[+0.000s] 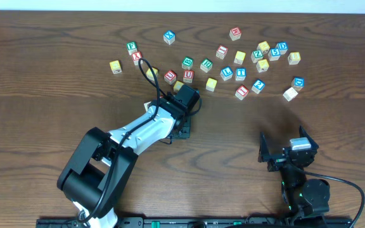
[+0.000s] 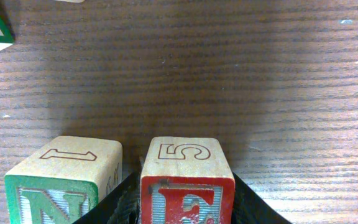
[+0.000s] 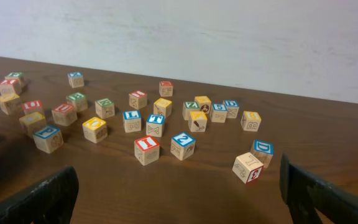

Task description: Spell out NEURIPS

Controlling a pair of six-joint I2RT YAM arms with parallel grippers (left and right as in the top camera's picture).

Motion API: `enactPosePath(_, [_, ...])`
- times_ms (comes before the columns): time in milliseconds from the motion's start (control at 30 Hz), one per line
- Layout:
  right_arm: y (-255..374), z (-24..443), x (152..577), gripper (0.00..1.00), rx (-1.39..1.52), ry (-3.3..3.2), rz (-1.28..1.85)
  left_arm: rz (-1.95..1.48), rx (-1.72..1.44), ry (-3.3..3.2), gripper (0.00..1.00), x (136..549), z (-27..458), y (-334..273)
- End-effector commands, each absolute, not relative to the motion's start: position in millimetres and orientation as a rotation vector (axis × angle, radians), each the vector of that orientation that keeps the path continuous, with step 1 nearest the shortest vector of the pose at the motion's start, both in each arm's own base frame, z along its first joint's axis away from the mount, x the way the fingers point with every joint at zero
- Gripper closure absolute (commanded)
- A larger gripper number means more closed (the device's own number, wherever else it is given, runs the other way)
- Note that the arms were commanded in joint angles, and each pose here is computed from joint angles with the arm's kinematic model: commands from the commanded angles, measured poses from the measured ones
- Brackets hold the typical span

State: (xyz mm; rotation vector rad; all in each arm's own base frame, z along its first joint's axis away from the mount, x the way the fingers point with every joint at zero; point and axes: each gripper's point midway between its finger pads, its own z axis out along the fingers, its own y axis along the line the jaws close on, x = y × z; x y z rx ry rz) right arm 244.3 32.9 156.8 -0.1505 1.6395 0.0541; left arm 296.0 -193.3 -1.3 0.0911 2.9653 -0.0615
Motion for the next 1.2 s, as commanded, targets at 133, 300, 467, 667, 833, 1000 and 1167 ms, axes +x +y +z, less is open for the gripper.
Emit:
enactPosePath(133, [30, 156, 245, 0.01, -0.127, 1.642, 0.051, -0.048, 0.084, 2.978, 0.59, 295, -4, -192])
enactPosePath(300, [30, 156, 245, 0.01, -0.127, 1.642, 0.051, -0.055, 0.083, 2.970, 0.59, 295, 1, -192])
enactPosePath(467, [30, 157, 245, 0.01, -0.127, 1.641, 0.051, -0.079, 0.082, 2.945, 0.59, 297, 13, -194])
enactPosePath(667, [30, 157, 245, 0.01, -0.127, 1.641, 0.051, -0.103, 0.081, 2.920, 0.59, 298, 27, -194])
enactPosePath(833, [30, 157, 245, 0.01, -0.127, 1.641, 0.051, -0.170, 0.119, 2.915, 0.59, 296, 35, -201])
enactPosePath(1000, [30, 156, 245, 0.01, -0.127, 1.642, 0.051, -0.177, 0.120, 2.907, 0.59, 296, 40, -202])
enactPosePath(1167, [30, 156, 245, 0.01, -0.127, 1.642, 0.051, -0.182, 0.129, 2.896, 0.59, 296, 44, -201])
